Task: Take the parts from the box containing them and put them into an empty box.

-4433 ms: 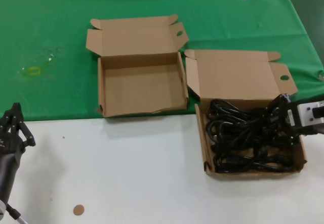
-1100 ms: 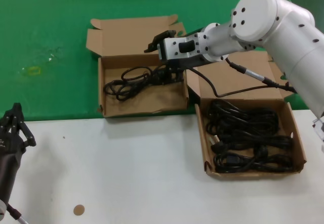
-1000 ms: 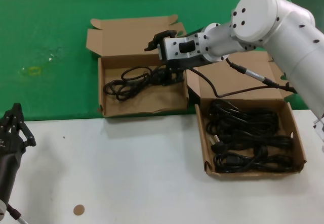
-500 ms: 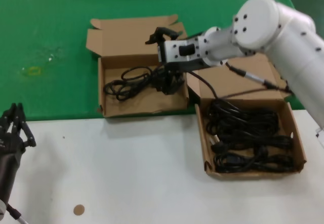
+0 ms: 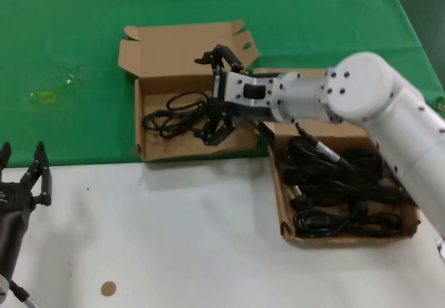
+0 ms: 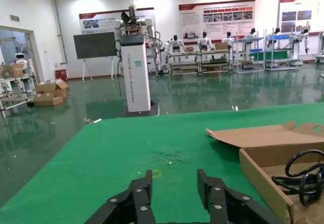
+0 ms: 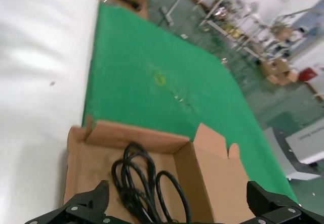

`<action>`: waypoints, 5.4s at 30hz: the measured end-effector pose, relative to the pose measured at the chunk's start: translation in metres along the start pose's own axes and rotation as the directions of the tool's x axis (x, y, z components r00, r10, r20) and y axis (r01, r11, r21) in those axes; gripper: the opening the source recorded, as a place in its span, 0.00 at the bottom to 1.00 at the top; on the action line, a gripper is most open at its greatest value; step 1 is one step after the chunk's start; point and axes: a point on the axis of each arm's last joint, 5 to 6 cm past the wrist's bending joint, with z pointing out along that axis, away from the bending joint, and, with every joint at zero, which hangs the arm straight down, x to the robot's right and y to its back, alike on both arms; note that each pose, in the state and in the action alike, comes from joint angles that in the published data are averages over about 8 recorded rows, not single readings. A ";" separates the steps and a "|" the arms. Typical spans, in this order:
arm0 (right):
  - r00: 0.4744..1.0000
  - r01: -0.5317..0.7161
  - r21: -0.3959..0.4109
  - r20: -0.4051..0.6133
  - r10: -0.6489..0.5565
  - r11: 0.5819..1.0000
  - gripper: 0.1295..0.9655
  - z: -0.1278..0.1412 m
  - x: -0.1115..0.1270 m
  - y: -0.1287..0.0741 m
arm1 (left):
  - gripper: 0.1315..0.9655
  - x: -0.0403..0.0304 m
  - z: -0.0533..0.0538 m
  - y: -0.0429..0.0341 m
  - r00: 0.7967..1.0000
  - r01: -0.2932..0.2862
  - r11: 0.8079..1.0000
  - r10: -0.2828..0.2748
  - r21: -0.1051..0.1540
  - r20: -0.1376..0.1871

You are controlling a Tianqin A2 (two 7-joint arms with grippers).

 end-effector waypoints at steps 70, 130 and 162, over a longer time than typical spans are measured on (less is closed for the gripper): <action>0.332 -0.734 0.327 -0.592 0.734 0.595 1.00 -0.155 -0.197 0.067 | 1.00 0.0000 0.000 0.0000 1.000 0.000 1.000 0.000 0.000 0.000; 0.332 -0.734 0.327 -0.592 0.734 0.595 1.00 -0.155 -0.197 0.067 | 1.00 0.0000 0.000 0.0000 1.000 0.000 1.000 0.000 0.000 0.000; 0.332 -0.734 0.327 -0.592 0.734 0.595 1.00 -0.155 -0.197 0.067 | 1.00 0.0000 0.000 0.0000 1.000 0.000 1.000 0.000 0.000 0.000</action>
